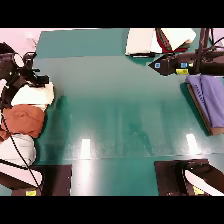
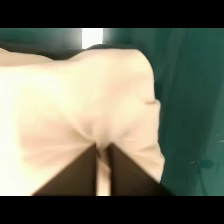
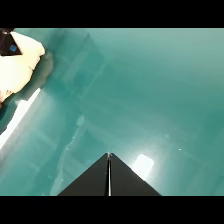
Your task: Fold the shirts.
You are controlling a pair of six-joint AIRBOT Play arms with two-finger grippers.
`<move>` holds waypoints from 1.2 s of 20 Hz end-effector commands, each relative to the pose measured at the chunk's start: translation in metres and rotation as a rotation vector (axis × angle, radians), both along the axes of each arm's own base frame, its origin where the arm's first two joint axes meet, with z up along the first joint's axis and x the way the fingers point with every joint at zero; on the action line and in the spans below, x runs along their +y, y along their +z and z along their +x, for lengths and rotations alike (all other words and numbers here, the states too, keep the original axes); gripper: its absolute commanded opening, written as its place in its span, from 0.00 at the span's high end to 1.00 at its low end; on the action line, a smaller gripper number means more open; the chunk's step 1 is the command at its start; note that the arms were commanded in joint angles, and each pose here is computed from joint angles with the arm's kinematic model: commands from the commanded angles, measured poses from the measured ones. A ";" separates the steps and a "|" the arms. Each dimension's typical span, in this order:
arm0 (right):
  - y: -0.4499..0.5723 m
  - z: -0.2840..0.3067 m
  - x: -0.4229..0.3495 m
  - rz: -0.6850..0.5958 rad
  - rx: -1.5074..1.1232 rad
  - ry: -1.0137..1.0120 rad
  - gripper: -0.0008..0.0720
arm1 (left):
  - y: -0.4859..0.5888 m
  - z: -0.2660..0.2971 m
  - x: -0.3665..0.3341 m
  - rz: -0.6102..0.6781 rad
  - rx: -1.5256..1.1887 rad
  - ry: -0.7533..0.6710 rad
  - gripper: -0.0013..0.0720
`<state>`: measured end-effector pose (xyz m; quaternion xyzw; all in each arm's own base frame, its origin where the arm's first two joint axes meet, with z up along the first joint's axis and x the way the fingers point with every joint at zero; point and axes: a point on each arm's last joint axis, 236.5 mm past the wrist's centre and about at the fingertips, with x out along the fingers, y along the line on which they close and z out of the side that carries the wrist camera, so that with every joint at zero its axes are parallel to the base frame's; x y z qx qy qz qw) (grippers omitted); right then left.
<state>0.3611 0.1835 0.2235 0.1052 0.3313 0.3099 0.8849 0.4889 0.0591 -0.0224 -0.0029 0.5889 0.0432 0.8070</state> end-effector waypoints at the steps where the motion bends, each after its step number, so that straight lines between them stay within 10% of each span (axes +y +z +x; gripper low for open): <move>1: 0.005 0.004 -0.001 0.009 -0.023 -0.015 0.96 | -0.003 -0.004 0.004 0.003 0.025 0.000 0.95; 7: 0.090 0.000 -0.001 0.031 -0.205 -0.003 0.96 | 0.180 0.012 -0.023 0.047 -0.385 -0.072 0.95; 14: 0.200 -0.013 -0.015 0.054 -0.487 -0.055 0.96 | 0.395 -0.107 -0.173 -0.022 -0.845 -0.456 0.96; 23: 0.220 -0.015 -0.027 0.012 -0.558 -0.094 0.96 | 0.275 -0.152 -0.437 -0.217 -0.626 -1.108 0.95; 24: 0.220 -0.015 -0.028 0.011 -0.557 -0.097 0.96 | 0.258 -0.155 -0.458 -0.239 -0.605 -1.145 0.71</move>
